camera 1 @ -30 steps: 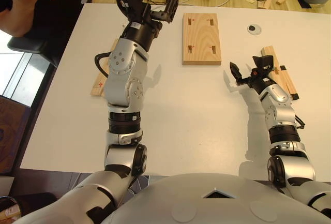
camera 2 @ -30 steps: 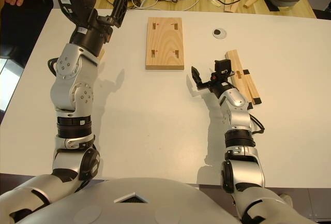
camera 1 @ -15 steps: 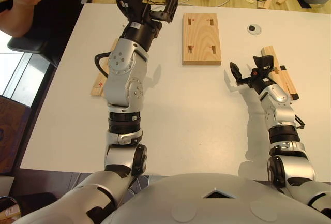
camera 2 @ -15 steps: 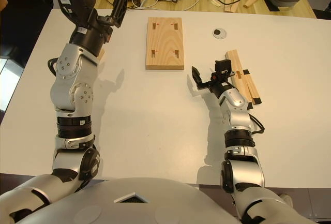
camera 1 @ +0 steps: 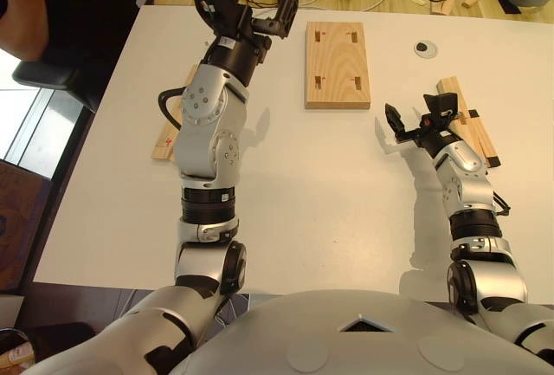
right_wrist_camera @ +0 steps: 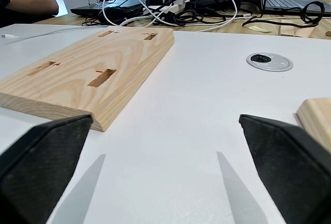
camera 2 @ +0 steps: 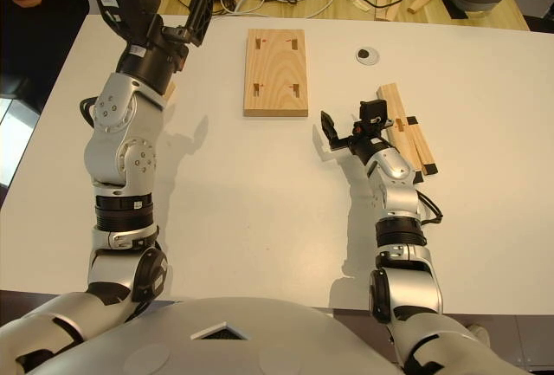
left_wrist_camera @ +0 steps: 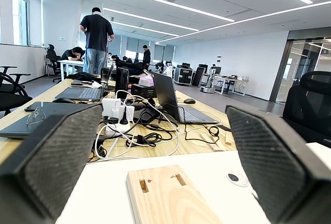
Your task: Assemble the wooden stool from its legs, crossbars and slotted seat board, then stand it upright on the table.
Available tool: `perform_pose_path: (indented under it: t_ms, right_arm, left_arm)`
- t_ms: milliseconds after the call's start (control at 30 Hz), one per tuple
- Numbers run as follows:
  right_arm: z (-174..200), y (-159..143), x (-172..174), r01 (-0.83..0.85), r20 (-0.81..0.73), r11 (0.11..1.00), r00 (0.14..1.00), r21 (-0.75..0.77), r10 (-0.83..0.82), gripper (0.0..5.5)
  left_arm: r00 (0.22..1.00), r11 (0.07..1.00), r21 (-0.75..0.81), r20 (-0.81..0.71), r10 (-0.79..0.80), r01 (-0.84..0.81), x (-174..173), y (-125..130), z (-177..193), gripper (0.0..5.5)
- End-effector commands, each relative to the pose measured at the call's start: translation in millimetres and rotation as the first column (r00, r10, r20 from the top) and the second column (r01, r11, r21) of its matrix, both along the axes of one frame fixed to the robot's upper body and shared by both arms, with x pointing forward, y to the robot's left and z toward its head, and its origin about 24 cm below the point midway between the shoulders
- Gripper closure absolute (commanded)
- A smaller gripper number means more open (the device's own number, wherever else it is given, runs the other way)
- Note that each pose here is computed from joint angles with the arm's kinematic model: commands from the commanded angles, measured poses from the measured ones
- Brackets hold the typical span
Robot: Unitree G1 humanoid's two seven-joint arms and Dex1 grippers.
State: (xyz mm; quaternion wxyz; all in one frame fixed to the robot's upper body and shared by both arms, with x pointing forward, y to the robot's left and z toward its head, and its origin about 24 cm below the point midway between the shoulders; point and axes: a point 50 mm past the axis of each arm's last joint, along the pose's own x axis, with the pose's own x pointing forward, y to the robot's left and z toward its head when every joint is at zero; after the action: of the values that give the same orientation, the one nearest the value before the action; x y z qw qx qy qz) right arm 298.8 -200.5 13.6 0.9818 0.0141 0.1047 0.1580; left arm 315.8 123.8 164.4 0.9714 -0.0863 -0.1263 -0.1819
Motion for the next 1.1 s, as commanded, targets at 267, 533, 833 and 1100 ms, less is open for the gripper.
perform_pose_path:
  t_ms: [267,533,833,1100]
  right_arm:
    - [-1.2,0.2,-0.2,0.002,-0.008,1.000,1.000,-0.001,-0.002,0.10]
    - [-1.0,0.0,-0.1,0.001,-0.007,1.000,1.000,-0.004,-0.001,0.10]
    - [-0.7,-0.2,0.9,0.003,-0.004,1.000,1.000,-0.003,-0.003,0.10]
    - [-1.0,-0.3,0.5,0.007,-0.003,1.000,1.000,-0.004,-0.007,0.10]
  left_arm:
    - [1.000,1.000,0.003,-0.008,-0.003,0.003,-0.1,-1.2,0.1,1.10]
    - [1.000,1.000,0.002,-0.007,-0.003,0.003,0.0,-0.7,0.0,1.10]
    - [1.000,1.000,0.005,-0.006,-0.003,0.003,1.0,-1.0,0.5,1.10]
    - [1.000,1.000,0.007,-0.007,-0.004,0.004,0.6,-0.9,0.3,1.10]
